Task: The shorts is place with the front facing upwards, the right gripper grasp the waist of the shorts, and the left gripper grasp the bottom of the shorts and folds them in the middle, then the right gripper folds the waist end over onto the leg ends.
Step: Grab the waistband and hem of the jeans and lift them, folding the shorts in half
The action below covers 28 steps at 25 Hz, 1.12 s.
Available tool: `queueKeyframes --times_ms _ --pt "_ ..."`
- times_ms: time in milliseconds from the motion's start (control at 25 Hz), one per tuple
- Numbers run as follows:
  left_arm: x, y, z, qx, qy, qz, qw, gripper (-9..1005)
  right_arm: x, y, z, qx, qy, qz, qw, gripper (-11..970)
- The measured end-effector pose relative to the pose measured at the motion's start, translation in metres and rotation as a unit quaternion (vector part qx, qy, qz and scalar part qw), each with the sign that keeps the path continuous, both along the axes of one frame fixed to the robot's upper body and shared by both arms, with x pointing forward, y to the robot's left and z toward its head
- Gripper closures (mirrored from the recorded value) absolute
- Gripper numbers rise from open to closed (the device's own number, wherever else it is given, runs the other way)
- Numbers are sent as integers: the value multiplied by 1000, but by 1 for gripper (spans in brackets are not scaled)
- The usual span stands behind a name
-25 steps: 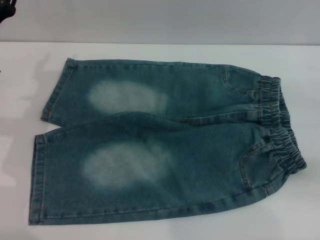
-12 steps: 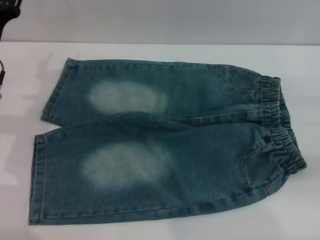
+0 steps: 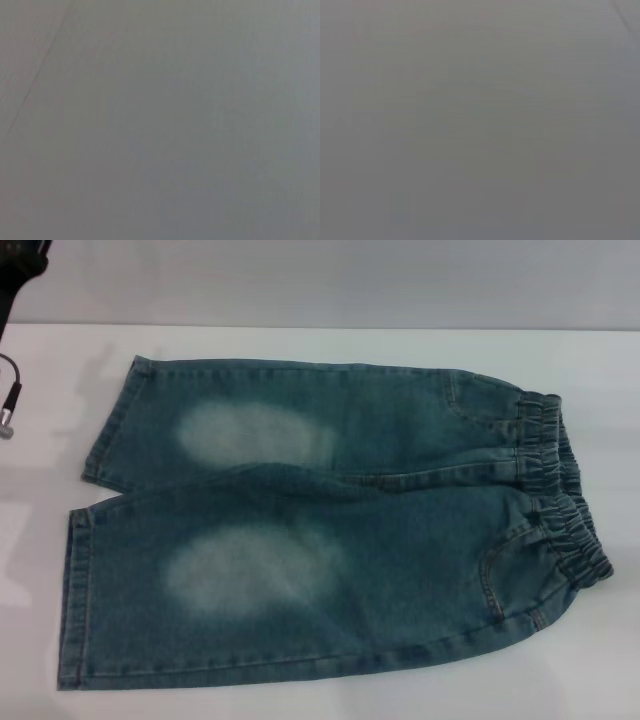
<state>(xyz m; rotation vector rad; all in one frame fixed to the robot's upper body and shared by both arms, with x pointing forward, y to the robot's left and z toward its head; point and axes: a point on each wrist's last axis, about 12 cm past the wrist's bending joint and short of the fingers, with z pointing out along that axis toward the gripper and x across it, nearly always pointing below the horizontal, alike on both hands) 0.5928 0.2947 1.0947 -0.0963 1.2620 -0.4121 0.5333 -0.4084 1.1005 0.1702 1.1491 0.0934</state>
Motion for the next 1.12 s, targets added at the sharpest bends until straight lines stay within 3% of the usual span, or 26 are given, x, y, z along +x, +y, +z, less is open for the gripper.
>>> queueKeyframes --times_ms 160,360,440,560,600,640,760,800,920,1080,1120 --pt "7 4 13 -39 -5 -41 998 230 0 0 -1 1 4 2 1000 514" --pt "29 13 45 -68 40 -179 981 231 -3 -5 -4 13 13 1 1000 514" --pt "38 16 64 -71 82 -254 961 231 -4 -7 -5 16 16 -3 1000 514" --pt "39 17 79 -67 124 -318 938 230 -7 -11 -7 19 21 -9 1000 514" --pt "39 17 79 -67 124 -318 938 230 -7 -12 -7 19 21 -11 1000 514" --pt "34 25 89 -89 164 -358 915 230 -8 -13 -8 20 22 -13 999 514" --pt "29 36 96 -130 208 -384 890 230 -10 -18 -7 21 22 -24 999 514" --pt "29 36 96 -130 208 -384 890 230 -10 -21 -8 23 23 -30 999 514" --pt "16 44 95 -144 279 -409 857 231 -11 -28 -8 30 31 -47 998 513" --pt "10 46 90 -145 311 -417 841 231 -10 -36 -8 27 37 -65 997 513" --pt "3 49 85 -147 341 -423 827 231 -10 -40 -6 21 34 -81 996 513"
